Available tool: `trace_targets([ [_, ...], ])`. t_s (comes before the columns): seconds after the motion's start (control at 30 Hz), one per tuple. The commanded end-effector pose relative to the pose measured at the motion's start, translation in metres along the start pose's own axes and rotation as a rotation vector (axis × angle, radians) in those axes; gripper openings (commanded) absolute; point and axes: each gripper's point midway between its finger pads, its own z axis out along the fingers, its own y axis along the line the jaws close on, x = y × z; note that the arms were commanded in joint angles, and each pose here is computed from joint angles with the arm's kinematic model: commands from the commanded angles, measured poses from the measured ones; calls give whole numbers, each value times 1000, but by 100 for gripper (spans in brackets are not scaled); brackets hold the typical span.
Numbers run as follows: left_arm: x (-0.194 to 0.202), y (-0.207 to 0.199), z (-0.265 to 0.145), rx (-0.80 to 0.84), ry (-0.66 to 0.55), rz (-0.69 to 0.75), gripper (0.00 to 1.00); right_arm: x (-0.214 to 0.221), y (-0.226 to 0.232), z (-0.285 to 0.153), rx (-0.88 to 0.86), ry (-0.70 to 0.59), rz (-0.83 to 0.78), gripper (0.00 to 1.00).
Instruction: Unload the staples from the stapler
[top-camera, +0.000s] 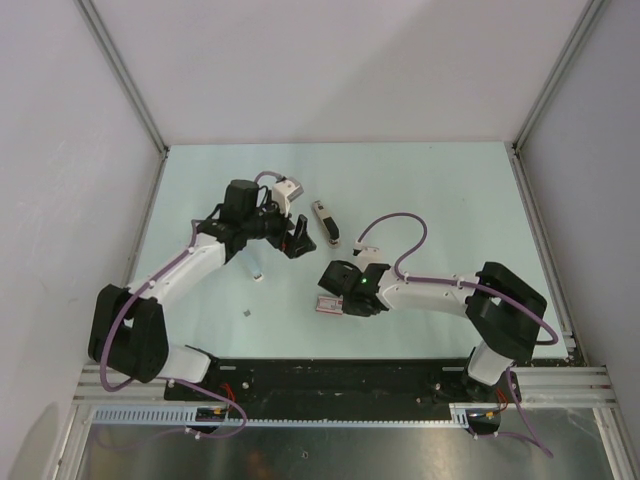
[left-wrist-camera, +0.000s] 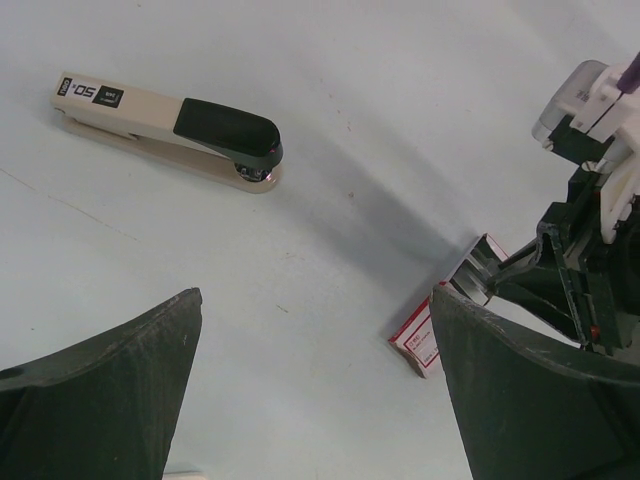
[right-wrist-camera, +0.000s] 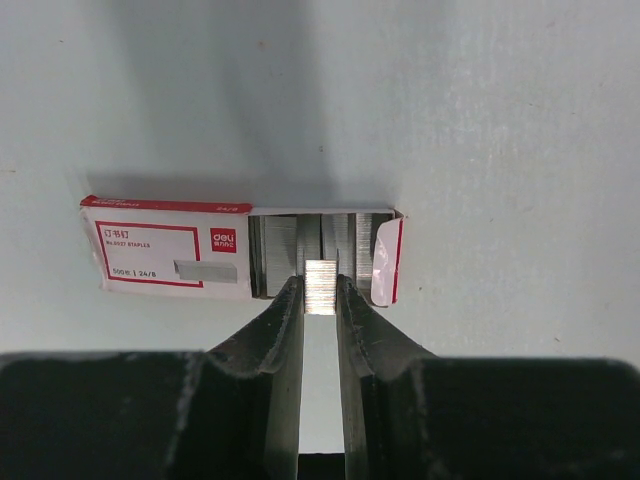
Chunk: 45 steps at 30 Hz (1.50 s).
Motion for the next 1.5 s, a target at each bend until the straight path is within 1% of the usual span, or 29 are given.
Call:
trace_targets([
  [0.0, -14, -8, -8, 18, -52, 101, 99, -11, 12, -2, -20, -23, 34, 6],
  [1.47, -19, -10, -14, 7, -69, 126, 99, -9, 7, 0, 3, -19, 42, 15],
])
